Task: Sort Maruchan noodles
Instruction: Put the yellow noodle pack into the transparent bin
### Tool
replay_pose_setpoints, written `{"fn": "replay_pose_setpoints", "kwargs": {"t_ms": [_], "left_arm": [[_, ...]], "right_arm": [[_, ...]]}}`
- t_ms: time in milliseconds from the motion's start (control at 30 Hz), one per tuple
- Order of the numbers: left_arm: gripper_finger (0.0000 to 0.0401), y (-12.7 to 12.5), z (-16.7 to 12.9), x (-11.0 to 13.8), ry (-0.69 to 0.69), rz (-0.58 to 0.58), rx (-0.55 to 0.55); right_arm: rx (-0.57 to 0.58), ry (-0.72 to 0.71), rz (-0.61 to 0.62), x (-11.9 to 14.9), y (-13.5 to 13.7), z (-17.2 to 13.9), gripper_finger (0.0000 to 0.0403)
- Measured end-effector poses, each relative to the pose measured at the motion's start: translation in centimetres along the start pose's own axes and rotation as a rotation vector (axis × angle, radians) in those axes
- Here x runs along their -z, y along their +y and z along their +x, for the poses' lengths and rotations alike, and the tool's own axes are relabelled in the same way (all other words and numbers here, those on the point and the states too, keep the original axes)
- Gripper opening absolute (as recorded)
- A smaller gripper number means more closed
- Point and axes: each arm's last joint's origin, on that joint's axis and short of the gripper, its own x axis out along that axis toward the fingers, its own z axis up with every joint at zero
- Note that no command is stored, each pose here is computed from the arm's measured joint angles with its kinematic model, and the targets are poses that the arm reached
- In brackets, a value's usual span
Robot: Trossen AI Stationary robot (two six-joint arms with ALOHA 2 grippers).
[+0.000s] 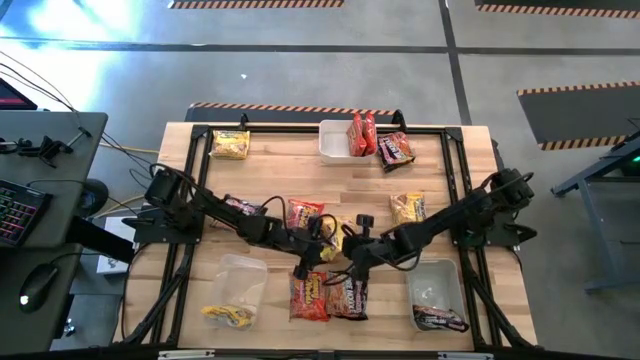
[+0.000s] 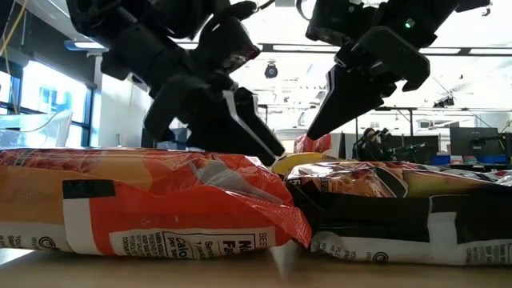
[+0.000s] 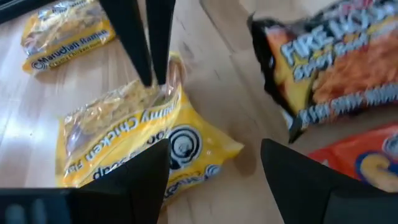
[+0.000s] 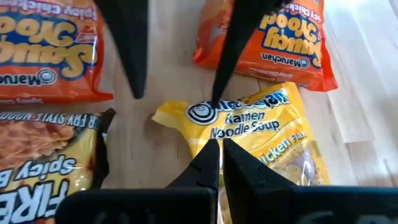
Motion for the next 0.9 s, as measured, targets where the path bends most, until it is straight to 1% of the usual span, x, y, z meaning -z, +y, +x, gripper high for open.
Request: {"fn": "replay_pose_setpoints", "kwargs": {"t_ms": [200, 333, 400, 500, 567, 667, 700, 800, 900], "left_arm": [[0.0241, 0.3, 0.0, -0.5, -0.039, -0.112, -0.075], [0.0241, 0.4, 0.2, -0.2, -0.031, -0.135, -0.096], [0.0241, 0.3, 0.2, -0.1, -0.023, -0.143, -0.092], [0.0241, 0.3, 0.5, -0.1, -0.028, -0.158, -0.083], [0.0241, 0.2, 0.7, 0.1, -0.009, -0.152, -0.084], [0.0241, 0.2, 1.5, -0.4, -0.032, -0.128, -0.101], [0.0240, 0.2, 1.7, -0.2, -0.007, -0.117, -0.115], [0.0222, 0.1, 2.8, 0.0, 0.025, -0.103, -0.141], [0.0178, 0.0, 3.3, 0.0, 0.055, -0.074, -0.136]], "right_arm": [[0.003, 0.001, 0.006, 0.0, -0.2, 0.1, 0.0000], [0.002, 0.002, 0.019, 0.0, -0.2, 0.1, 0.0009], [-0.012, 0.007, 0.029, 0.0, -0.2, 0.1, 0.0026], [-0.023, 0.011, 0.046, 0.0, -0.1, 0.1, 0.0063], [-0.020, 0.013, 0.045, 0.0, -0.1, 0.1, 0.0090], [-0.010, 0.013, 0.044, 0.0, -0.2, 0.1, 0.0122], [-0.010, 0.013, 0.043, 0.0, -0.2, 0.1, 0.0130], [-0.007, 0.020, 0.040, 0.1, -0.2, 0.1, 0.0144], [-0.004, 0.031, 0.037, 0.2, -0.2, 0.1, 0.0149]]}}
